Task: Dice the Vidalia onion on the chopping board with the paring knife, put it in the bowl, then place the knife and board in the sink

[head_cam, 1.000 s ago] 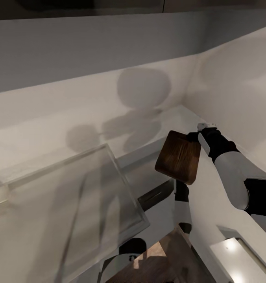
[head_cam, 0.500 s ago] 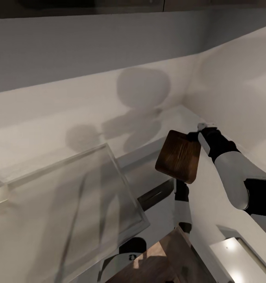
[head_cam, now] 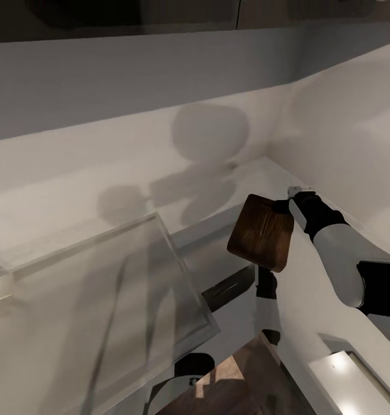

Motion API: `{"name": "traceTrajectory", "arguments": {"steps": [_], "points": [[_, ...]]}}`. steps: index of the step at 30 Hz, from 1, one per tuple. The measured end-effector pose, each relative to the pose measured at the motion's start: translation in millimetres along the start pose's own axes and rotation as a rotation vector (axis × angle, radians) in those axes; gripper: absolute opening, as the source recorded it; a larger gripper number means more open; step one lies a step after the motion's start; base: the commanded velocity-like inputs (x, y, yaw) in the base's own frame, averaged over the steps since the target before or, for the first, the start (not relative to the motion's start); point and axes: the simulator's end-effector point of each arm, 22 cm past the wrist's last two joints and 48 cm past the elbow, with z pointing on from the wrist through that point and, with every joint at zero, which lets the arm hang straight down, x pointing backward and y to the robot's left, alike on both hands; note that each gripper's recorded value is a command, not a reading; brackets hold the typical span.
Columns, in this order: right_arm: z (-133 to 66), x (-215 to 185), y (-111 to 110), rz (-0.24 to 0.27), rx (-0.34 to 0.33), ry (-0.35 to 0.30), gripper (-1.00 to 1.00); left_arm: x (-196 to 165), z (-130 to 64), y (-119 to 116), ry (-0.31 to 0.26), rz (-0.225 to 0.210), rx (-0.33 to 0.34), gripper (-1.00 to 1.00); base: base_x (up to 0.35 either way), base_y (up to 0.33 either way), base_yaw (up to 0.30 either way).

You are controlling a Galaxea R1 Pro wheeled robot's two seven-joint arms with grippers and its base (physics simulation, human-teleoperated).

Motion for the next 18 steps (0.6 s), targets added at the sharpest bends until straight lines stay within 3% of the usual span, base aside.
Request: {"name": "traceTrajectory", "arguments": {"steps": [9,18], "points": [[0.1,0.2,0.1,0.003,-0.002,0.0,1.0,0.1,0.1,0.0,0.0,0.0,0.0,1.0,0.0,0.0,0.0],[-9.7,-17.6,27.4,-0.007,-0.034,-0.033,1.0,-2.9,-0.3,0.7,-0.007,0.002,0.002,1.0,0.0,0.0,0.0]]}}
